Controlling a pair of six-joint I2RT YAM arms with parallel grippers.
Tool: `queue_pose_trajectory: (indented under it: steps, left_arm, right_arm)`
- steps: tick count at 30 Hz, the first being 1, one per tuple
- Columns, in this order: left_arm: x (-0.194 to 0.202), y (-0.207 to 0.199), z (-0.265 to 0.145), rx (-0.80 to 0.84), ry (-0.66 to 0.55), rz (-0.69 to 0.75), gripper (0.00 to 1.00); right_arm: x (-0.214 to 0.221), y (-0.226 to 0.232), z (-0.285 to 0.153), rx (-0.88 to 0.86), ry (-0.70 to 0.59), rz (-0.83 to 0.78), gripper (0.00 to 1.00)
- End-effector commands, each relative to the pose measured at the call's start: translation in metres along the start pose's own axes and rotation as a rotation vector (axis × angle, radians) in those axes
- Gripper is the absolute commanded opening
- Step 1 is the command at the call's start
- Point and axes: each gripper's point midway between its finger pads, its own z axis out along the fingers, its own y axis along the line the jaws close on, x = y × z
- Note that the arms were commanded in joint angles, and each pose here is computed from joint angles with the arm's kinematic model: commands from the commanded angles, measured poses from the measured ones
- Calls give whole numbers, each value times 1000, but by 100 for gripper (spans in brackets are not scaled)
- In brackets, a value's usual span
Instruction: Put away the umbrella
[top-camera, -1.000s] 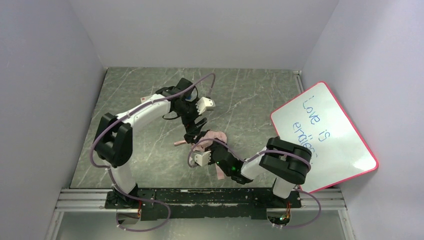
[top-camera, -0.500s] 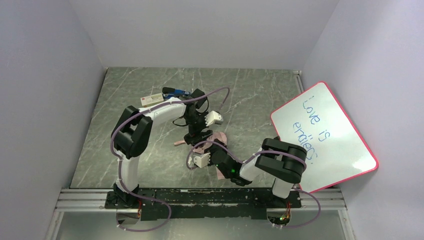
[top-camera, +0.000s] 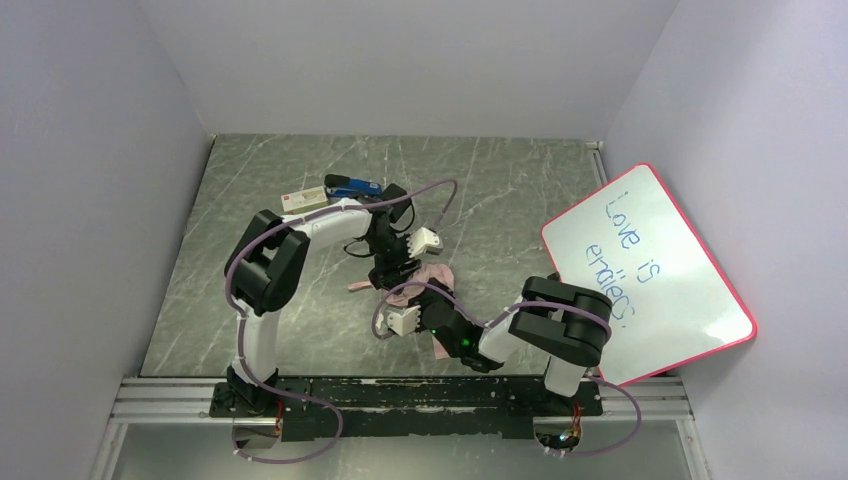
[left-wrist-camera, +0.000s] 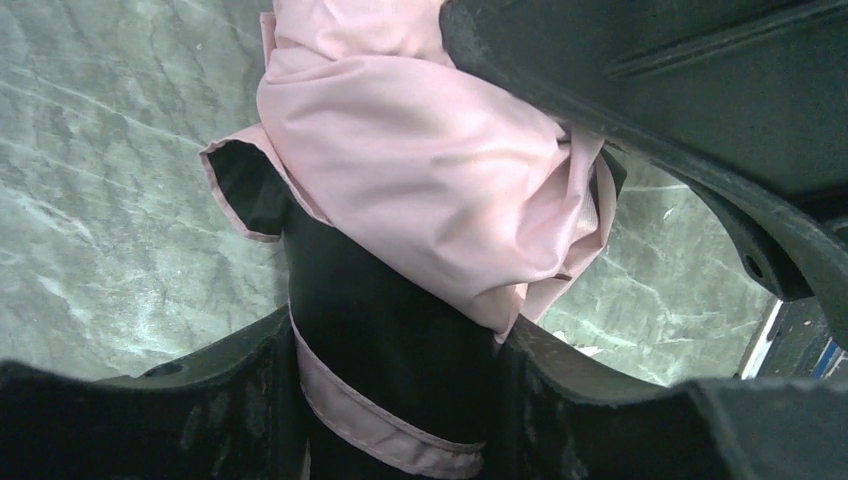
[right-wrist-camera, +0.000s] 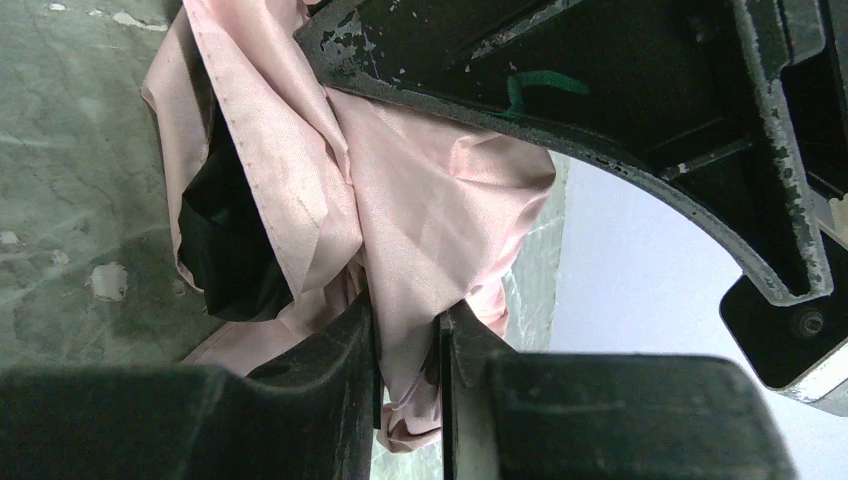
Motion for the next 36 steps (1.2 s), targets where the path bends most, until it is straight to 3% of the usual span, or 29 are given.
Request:
queue_pose_trajectory:
  steps: [1,4,6,8,11,15,20,27,32,36]
  left_arm:
    - [4,-12,12,68,-14,-54,51]
    - [4,-13,15,75,-18,-72,38]
    - [4,-13,17,77,-17,-80,17]
    - [5,-13,17,71,-17,-84,5]
    - [7,-5,16,14,-12,-91,5]
    - [11,5,15,-50,1,-92,5]
    - [16,9,16,-90,15,-91,5]
    - [16,23,13,-205,35,-71,5]
    - [15,33,10,-300,39,-60,5]
    - [9,38,7,-374,37,-44,5]
  right_arm:
    - [58,78,-23,-286,159,-143,9]
    - [57,77,-22,-285,154,-137,9]
    - [55,76,-22,-285,150,-129,9]
    - [52,76,-22,-287,138,-117,9]
    - [46,71,-22,-277,122,-78,13]
    - [26,52,-23,-242,61,45,31]
    - [14,28,-33,-196,2,115,44]
    - [-6,-15,-58,-98,-110,294,48]
    - [-26,-91,-97,108,-291,619,48]
    - [-23,-132,-123,225,-358,872,48]
